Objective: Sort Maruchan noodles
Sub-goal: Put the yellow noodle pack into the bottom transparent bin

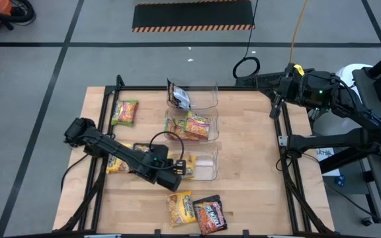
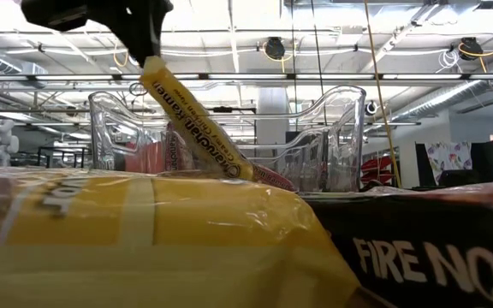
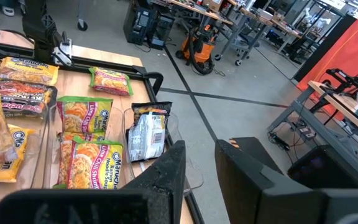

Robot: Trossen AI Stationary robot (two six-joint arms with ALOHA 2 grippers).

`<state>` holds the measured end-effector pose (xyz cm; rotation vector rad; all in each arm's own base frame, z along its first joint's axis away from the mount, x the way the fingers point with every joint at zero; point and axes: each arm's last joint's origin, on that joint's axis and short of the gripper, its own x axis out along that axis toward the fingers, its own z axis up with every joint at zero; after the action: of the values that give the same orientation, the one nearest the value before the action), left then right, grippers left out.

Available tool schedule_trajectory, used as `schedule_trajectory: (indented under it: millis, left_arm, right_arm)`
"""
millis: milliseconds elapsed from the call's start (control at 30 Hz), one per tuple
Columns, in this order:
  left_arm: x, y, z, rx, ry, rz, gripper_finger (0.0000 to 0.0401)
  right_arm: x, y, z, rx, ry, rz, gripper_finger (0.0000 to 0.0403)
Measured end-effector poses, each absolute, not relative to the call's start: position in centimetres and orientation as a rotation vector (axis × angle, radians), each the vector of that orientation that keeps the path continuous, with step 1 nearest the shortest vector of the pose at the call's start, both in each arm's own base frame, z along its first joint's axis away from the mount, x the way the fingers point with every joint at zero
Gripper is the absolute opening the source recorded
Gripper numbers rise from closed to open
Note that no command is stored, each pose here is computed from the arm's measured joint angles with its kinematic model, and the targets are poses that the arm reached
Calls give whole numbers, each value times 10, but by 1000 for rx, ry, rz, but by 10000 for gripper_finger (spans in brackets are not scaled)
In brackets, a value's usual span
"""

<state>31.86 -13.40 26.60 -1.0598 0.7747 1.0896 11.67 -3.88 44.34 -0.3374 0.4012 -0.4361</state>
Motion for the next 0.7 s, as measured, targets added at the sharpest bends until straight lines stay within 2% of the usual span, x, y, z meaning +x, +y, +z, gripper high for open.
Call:
schedule_trajectory:
  millis: [700]
  left_arm:
    - [326, -106, 265, -836, 912, 1031, 1]
  right_arm:
    - [117, -39, 443, -337, 401, -436, 82]
